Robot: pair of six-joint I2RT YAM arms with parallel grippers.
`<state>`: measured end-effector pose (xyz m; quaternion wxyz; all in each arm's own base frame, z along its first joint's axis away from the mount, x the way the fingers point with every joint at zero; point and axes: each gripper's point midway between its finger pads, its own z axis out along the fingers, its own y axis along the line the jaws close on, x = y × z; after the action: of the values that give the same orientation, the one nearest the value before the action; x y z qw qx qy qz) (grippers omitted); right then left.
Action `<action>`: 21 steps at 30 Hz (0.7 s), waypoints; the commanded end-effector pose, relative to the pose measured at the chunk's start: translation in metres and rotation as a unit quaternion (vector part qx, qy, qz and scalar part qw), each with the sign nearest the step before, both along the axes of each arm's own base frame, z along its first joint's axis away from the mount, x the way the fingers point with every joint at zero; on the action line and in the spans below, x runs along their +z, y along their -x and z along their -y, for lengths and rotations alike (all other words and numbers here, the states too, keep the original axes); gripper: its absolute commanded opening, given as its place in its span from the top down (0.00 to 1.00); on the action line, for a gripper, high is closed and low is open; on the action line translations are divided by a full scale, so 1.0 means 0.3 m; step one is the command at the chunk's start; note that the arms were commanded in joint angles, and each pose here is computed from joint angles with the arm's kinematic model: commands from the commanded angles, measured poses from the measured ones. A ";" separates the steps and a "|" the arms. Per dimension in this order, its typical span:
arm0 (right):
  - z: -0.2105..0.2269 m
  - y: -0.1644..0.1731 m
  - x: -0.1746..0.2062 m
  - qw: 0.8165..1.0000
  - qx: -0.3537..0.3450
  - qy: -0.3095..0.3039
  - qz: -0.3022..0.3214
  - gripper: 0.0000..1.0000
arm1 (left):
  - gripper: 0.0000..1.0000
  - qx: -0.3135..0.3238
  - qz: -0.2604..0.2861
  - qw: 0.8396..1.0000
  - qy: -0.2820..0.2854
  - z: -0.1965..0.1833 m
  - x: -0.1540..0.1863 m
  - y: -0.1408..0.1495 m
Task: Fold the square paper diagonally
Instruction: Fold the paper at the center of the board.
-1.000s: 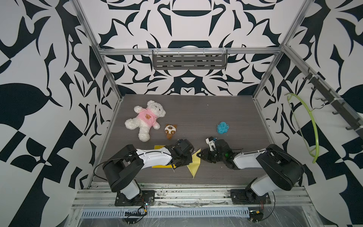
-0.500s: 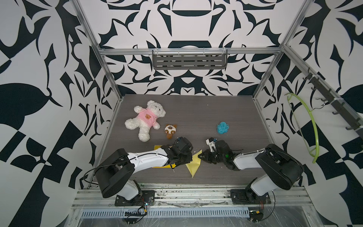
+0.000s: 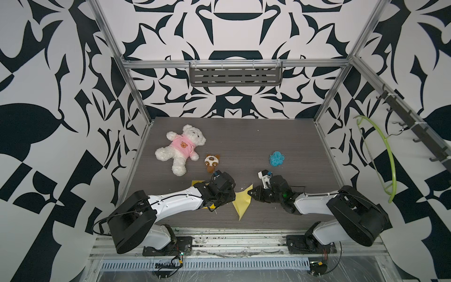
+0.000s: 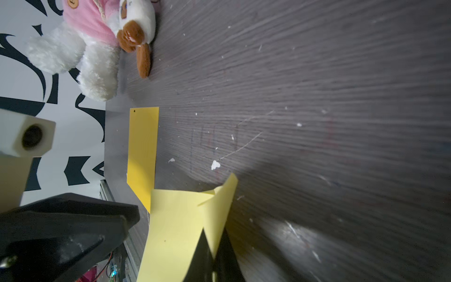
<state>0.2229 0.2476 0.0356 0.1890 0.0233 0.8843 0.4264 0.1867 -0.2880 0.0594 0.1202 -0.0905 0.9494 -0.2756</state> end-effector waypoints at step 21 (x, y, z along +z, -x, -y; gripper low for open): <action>0.012 -0.021 0.029 0.999 -0.023 0.002 0.030 0.90 | 0.98 0.009 -0.056 0.998 0.027 0.056 -0.146 0.035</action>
<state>0.2250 0.2455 0.0384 0.2041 0.0274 0.8838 0.4202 0.1852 -0.3106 0.0265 0.0811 -0.1168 0.9410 -0.3071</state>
